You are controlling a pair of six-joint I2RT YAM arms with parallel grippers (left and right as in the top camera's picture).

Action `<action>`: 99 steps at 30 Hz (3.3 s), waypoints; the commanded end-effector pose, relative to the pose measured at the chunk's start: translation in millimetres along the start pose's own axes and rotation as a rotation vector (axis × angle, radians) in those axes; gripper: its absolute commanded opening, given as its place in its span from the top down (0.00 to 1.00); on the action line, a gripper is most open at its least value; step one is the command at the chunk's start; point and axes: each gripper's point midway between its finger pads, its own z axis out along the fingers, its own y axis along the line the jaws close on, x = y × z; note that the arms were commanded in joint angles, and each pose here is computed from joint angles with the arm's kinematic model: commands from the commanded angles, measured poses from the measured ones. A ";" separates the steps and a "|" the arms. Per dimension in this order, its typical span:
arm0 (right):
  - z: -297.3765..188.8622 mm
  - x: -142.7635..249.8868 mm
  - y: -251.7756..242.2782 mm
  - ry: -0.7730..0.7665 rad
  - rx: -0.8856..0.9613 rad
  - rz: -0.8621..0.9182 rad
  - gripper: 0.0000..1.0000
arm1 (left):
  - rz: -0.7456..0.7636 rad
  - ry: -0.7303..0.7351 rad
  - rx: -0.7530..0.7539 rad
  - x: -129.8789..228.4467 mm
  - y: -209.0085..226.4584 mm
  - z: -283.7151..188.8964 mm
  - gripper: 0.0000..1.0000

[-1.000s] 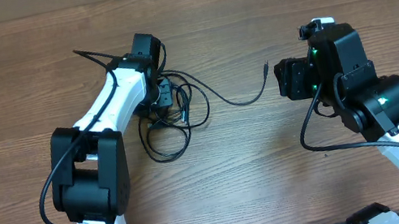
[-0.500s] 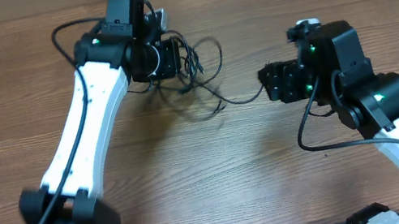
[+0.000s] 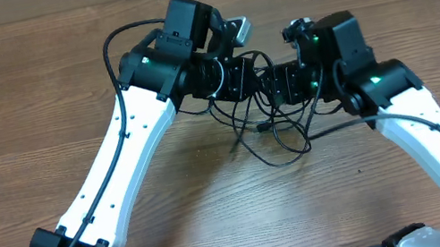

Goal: Untangle cables

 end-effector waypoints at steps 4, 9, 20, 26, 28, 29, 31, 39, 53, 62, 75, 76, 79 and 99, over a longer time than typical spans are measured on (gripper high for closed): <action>18.3 14.9 -65.5 0.057 0.322 0.149 0.16 | 0.136 -0.153 0.029 -9.7 -38.3 -61.2 0.96; 0.6 21.9 -109.0 0.031 0.539 0.291 0.02 | 0.124 -0.302 -0.190 -12.0 -15.4 -117.4 0.96; 4.3 26.1 -103.5 0.077 0.391 0.387 0.00 | -0.042 -0.513 -0.327 -15.4 19.5 -196.3 0.96; 12.8 35.4 -63.2 0.180 0.146 0.235 0.00 | -0.092 -0.443 -0.389 -21.2 48.3 -172.2 0.94; 11.4 42.5 -61.7 0.211 0.138 0.221 0.00 | -0.129 -0.414 -0.471 -21.2 71.0 -165.2 0.92; 10.7 45.0 -62.0 0.221 0.141 0.225 0.00 | -0.147 -0.395 -0.514 -20.5 82.9 -161.4 0.90; 8.9 48.9 -64.7 0.237 0.148 0.237 0.00 | -0.177 -0.357 -0.581 -18.7 102.9 -153.3 0.82; 0.2 51.5 -84.5 0.243 0.185 0.295 0.00 | -0.243 -0.143 -0.480 -6.3 121.9 -87.8 0.34; -7.4 57.8 -95.0 0.268 0.204 0.318 0.00 | -0.217 0.131 -0.466 15.3 148.1 36.3 0.34; -14.0 63.1 -104.9 0.283 0.223 0.359 0.00 | -0.201 0.220 -0.466 29.5 169.9 103.3 0.43; -24.4 67.9 -122.3 0.290 0.250 0.423 0.00 | -0.204 0.293 -0.473 50.8 196.2 155.8 0.85; -24.4 67.9 -122.3 0.290 0.250 0.423 0.00 | -0.205 0.294 -0.473 50.9 195.9 155.3 0.96; -24.3 67.7 -122.3 0.289 0.250 0.423 0.00 | -0.200 0.282 -0.457 43.8 185.0 146.1 0.96; -87.6 -16.6 -84.5 0.018 0.190 0.257 0.00 | 0.189 -0.408 -0.219 -92.1 -51.1 -124.3 0.96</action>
